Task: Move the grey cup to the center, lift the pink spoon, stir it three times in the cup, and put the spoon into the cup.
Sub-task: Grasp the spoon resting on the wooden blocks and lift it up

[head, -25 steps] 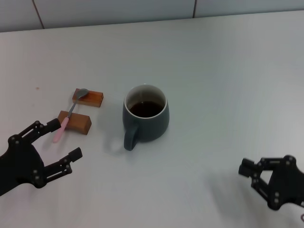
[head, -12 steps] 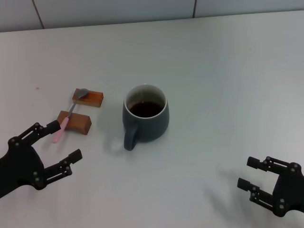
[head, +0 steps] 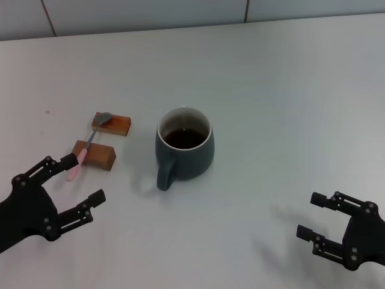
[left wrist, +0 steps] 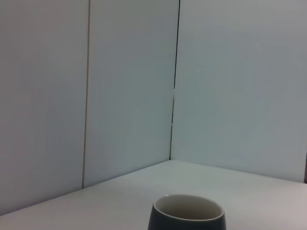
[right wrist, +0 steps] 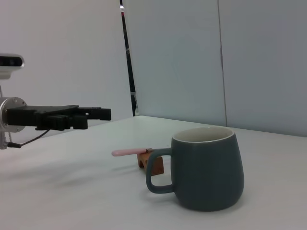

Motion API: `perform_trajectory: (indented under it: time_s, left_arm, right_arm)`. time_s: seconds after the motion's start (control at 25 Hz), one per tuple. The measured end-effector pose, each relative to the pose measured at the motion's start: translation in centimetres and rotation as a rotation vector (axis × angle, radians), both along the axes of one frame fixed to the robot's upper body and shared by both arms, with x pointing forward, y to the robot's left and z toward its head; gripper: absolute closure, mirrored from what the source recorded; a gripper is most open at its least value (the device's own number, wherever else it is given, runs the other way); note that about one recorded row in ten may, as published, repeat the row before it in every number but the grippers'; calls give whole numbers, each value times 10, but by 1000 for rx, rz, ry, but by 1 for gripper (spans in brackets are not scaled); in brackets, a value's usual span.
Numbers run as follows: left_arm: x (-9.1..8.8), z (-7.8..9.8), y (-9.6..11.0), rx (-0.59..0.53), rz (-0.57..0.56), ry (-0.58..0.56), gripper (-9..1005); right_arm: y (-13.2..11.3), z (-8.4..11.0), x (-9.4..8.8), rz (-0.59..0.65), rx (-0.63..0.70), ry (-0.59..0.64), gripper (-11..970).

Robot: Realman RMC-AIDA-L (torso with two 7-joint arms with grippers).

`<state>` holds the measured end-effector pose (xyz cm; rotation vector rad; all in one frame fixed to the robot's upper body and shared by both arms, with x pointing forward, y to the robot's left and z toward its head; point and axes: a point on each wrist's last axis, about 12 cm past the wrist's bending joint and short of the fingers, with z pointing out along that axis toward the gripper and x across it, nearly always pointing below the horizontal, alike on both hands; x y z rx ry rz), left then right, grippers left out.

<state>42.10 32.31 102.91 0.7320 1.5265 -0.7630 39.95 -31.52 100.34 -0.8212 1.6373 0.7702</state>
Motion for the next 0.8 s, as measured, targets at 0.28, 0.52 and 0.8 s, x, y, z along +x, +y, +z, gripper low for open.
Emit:
perform_trajectory:
  time_s: [0.28, 0.52, 0.8]
  left_arm:
    - [-7, -1, 0, -240, 182, 51, 136]
    - [-17, -7, -3, -598, 414, 153, 136]
    - [-25, -19, 4, -880, 537, 378, 136]
  right_arm:
    - [2, 1, 7, 9, -4, -9, 271]
    - [1, 3, 12, 11, -6, -4, 270]
    - [-1, 6, 16, 13, -19, -10, 270]
